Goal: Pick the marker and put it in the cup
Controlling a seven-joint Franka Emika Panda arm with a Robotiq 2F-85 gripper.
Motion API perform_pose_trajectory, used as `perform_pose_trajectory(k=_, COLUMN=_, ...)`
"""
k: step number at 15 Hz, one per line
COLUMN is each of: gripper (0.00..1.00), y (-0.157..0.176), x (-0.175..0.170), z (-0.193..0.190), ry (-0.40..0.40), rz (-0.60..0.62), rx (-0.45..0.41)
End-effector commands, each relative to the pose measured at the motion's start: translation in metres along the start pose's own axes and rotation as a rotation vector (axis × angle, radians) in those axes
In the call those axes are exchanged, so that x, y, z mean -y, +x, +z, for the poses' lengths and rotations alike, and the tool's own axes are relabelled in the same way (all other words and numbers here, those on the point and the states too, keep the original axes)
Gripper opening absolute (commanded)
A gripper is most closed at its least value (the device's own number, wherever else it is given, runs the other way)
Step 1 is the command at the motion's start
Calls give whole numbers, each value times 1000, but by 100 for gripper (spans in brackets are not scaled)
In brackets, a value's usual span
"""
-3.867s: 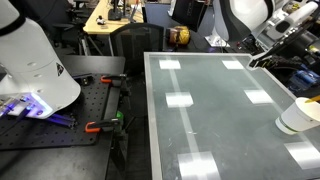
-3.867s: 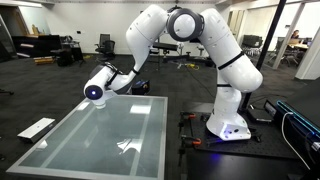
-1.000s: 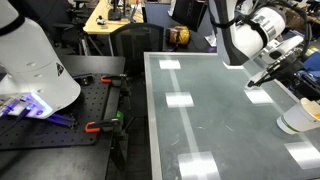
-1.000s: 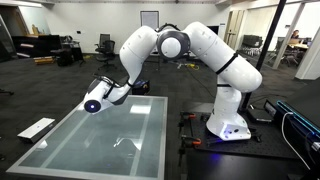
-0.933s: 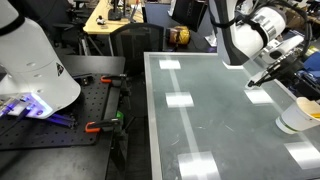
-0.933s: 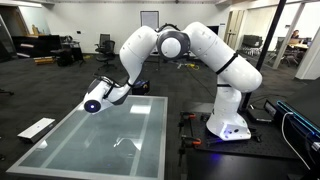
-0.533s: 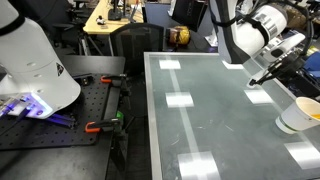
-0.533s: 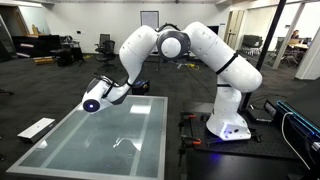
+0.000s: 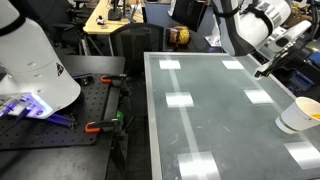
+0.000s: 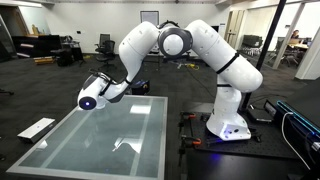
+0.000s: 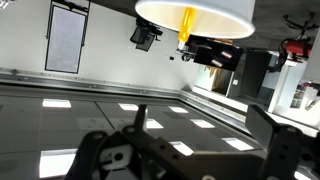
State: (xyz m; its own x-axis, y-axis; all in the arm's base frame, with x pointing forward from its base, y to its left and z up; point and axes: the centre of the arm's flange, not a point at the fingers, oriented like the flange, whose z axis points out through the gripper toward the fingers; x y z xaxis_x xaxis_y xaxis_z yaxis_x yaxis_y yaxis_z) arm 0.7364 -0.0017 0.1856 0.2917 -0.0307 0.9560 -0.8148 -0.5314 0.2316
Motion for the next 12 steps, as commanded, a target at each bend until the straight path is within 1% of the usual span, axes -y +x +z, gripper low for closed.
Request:
perform_pose_trajectory(k=1, gripper=100, y=26, x=-19, z=-21, ry=-19, rz=41, rx=-51)
perform_pose_trajectory(k=6, gripper=100, y=54, x=-38, z=-50, ry=-42, rz=91, rx=-109)
perform_pose_trajectory(k=12, gripper=100, y=76, x=-67, z=-85, ry=-64, rz=158, rx=-170)
